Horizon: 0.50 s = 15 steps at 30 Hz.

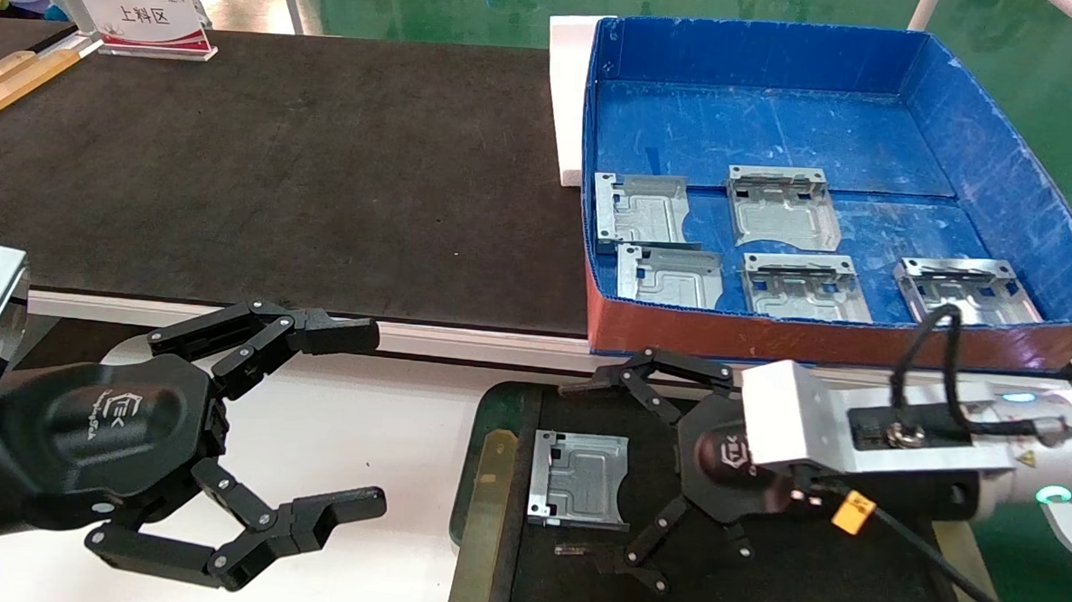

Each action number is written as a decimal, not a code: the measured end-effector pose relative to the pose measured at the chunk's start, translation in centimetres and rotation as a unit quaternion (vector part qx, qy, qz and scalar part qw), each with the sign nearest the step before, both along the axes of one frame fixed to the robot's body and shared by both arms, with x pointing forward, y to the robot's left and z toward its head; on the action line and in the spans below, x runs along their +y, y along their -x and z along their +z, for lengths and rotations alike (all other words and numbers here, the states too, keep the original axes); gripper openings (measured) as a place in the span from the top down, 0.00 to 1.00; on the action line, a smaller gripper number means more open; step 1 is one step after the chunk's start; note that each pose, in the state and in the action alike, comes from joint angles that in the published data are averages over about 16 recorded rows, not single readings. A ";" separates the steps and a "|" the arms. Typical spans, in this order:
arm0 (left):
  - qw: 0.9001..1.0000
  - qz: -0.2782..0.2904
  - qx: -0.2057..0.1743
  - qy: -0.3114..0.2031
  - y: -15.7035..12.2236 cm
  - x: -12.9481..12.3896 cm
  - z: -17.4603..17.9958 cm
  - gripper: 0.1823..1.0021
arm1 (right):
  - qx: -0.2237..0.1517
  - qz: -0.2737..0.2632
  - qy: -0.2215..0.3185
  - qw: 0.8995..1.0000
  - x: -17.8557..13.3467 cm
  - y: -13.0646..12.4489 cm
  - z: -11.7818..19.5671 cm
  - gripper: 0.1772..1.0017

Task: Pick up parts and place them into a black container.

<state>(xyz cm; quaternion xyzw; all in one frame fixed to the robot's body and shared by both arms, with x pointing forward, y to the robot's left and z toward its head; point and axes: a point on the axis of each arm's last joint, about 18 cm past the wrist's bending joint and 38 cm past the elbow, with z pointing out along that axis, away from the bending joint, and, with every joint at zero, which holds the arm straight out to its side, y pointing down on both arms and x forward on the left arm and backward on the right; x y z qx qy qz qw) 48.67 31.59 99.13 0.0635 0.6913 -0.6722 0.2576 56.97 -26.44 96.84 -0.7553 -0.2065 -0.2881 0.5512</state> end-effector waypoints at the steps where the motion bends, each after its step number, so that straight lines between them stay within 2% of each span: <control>1: 1.000 0.000 0.000 0.000 0.0 0.0 0.0 0.00 | 0.003 0.000 -0.005 1.000 -0.1 0.2 0.0 0.00; 15: 1.000 0.000 0.000 0.000 0.0 0.0 0.0 0.00 | 0.039 -0.006 -0.062 0.997 -1.4 3.0 0.7 0.00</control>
